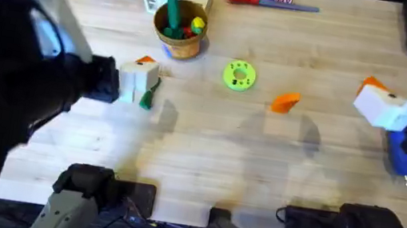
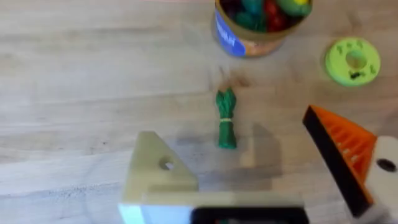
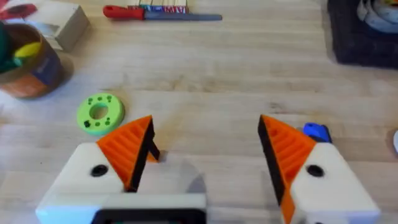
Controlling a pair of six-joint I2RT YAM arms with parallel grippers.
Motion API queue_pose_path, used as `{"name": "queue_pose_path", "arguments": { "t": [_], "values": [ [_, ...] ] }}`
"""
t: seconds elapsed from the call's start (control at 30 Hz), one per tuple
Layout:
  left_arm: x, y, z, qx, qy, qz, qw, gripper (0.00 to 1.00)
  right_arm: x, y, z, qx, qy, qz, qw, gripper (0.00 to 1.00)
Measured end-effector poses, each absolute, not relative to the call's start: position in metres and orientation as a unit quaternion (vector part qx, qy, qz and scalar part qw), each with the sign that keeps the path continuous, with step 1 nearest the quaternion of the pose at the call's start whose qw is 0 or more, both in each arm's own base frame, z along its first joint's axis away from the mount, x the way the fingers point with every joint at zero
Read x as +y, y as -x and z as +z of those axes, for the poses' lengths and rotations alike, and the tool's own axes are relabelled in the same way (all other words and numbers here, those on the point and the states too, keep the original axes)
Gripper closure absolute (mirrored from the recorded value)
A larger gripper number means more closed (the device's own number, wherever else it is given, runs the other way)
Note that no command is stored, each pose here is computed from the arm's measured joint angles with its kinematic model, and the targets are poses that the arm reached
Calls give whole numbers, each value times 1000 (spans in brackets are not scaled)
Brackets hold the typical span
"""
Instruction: Pick up the gripper from the table and insert it into the empty holder that is missing its gripper. Then pick up a screw, insert it into the mounting hole, and use the screwdriver to tighten it. Finally, clean up the table by picking up the vegetable and placing it into the bucket.
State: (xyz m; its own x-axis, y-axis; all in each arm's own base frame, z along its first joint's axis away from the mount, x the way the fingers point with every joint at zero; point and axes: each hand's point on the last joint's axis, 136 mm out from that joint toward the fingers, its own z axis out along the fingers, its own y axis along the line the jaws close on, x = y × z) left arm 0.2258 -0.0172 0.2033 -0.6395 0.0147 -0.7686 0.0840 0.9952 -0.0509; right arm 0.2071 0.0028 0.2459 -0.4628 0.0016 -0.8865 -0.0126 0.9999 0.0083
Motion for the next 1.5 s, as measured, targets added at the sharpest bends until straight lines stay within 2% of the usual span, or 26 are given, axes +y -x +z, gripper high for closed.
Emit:
{"name": "queue_pose_path", "arguments": {
  "t": [0.1, 0.3, 0.33, 0.5, 0.53, 0.7, 0.73, 0.77, 0.9, 1.0, 1.07, 1.37, 1.5],
  "values": [
    [-22, -237, 184, 926, -30, -54, 373, 15, 3, -212, 260, 852, 3, 7, 524, 10],
    [-29, -244, 144, 955, -32, -78, 284, 12, 3, -212, 261, 852, 3, 7, 523, 10],
    [-31, -245, 138, 958, -30, -82, 272, 106, 3, -212, 261, 852, 3, 7, 523, 10],
    [-43, -251, 128, 960, -46, -114, 253, 887, 3, -211, 261, 852, 3, 7, 523, 10],
    [-49, -252, 130, 956, -60, -126, 257, 936, 3, -211, 261, 852, 3, 7, 523, 10],
    [-100, -243, 157, 917, -177, -193, 300, 168, 3, -211, 261, 852, 3, 7, 523, 10],
    [-114, -239, 166, 903, -208, -206, 316, 45, 3, -211, 261, 852, 3, 7, 523, 10],
    [-125, -236, 174, 889, -234, -214, 331, 15, 3, -211, 261, 852, 3, 7, 523, 10],
    [-175, -223, 219, 807, -340, -255, 411, 9, 3, -211, 261, 852, 3, 7, 523, 10],
    [-202, -218, 249, 749, -385, -277, 462, 9, 3, -211, 261, 852, 3, 7, 523, 10],
    [-211, -213, 258, 730, -401, -286, 474, 9, 3, -211, 261, 852, 3, 7, 523, 10],
    [-217, -207, 258, 722, -412, -294, 472, 9, 3, -211, 261, 852, 3, 7, 523, 10],
    [-216, -216, 265, 718, -404, -279, 493, 9, 3, -211, 261, 852, 3, 7, 523, 10]
  ]
}}
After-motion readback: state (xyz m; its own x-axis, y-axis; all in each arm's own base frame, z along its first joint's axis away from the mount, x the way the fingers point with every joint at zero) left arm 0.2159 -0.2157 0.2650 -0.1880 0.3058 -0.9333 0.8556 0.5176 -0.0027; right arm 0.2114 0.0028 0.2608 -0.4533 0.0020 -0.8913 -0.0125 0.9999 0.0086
